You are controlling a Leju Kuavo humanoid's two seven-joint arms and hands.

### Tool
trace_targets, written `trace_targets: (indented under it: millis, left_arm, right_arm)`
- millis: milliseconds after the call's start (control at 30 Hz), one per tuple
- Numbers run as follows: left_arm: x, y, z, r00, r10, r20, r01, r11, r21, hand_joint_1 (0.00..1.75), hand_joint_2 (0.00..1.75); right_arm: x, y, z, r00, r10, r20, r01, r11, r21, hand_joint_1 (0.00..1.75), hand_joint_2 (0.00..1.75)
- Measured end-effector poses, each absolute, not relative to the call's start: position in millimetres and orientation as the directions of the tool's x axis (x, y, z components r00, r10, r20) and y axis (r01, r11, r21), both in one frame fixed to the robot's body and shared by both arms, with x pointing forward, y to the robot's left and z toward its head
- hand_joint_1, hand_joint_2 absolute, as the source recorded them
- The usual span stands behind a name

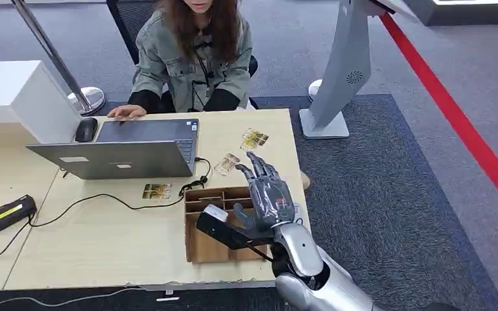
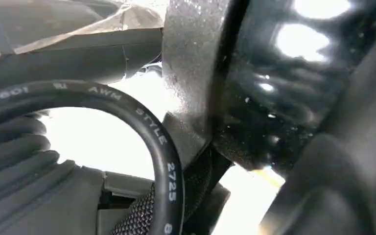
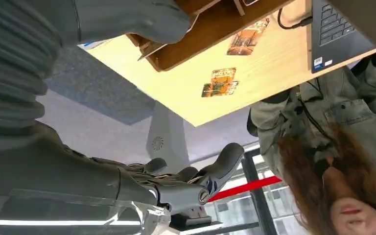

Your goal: Pass the card to the sensor for recognition and then transmit it.

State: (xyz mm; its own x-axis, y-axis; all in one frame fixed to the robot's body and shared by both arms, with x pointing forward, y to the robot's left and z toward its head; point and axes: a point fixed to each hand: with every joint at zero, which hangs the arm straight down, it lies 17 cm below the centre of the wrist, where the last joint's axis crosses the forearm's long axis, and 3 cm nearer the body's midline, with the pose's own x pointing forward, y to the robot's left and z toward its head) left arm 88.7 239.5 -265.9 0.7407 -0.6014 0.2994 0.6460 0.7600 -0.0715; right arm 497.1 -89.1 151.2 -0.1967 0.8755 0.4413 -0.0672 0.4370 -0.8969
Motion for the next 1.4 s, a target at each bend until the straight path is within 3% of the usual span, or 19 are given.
trace_targets:
  millis: [1400]
  left_arm:
    - [88,240,-266,0.738,-0.604,0.301,0.649,0.757,-0.072,0.0,0.0]
  right_arm:
    - [494,-93,134,-0.163,0.885,0.435,-0.097,0.424,-0.9,0.45,1.75]
